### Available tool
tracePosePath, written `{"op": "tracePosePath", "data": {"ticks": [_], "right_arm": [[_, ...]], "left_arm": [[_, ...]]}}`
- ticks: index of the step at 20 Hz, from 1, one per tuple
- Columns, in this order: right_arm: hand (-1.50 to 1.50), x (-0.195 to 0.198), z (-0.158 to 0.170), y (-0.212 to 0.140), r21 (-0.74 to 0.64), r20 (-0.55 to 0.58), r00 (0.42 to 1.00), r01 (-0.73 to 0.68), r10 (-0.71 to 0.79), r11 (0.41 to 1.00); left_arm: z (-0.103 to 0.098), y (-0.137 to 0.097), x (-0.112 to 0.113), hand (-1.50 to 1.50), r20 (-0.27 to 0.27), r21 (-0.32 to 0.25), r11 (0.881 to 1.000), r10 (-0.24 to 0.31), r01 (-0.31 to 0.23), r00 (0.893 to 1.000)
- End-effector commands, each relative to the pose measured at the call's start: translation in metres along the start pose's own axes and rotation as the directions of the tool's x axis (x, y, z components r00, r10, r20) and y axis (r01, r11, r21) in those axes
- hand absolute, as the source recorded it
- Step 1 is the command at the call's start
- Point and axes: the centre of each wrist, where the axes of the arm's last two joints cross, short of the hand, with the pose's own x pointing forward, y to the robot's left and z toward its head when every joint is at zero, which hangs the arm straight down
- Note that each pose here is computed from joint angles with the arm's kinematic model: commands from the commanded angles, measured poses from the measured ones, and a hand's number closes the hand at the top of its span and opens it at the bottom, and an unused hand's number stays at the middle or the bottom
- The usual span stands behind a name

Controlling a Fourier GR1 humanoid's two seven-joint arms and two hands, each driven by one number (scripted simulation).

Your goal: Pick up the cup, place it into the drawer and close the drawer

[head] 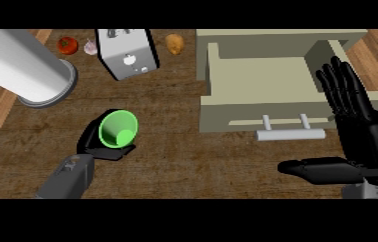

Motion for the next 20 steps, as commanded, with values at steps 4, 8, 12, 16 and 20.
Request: {"op": "tracePosePath", "data": {"ticks": [4, 8, 12, 16, 20], "right_arm": [[-1.50, -0.003, -0.007, 0.000, 0.014, -0.010, 1.000, -0.004, 0.004, 1.000], [-1.50, 0.009, -0.007, -0.005, 0.005, -0.004, 1.000, -0.031, 0.031, 1.000], [-1.50, 0.004, 0.007, -0.015, 0.002, -0.004, 1.000, -0.024, 0.024, 1.000], [-1.50, -0.006, -0.001, 0.011, -0.011, -0.014, 0.999, -0.029, 0.029, 1.000], [-1.50, 0.008, -0.007, -0.015, -0.008, -0.028, 0.999, -0.040, 0.040, 0.999]], "left_arm": [[-0.009, -0.013, -0.003, 1.50, 0.135, -0.148, 0.961, 0.253, -0.233, 0.958], [-0.021, -0.017, 0.003, 1.50, 0.206, -0.156, 0.969, 0.222, -0.192, 0.953], [0.008, 0.005, 0.003, 1.50, 0.329, 0.061, 0.987, 0.118, -0.146, 0.937], [-0.001, 0.005, 0.008, 1.50, 0.414, 0.284, 0.950, 0.004, -0.133, 0.910], [-0.015, 0.009, 0.023, 1.50, 0.489, 0.243, 0.958, 0.015, -0.152, 0.872]]}}
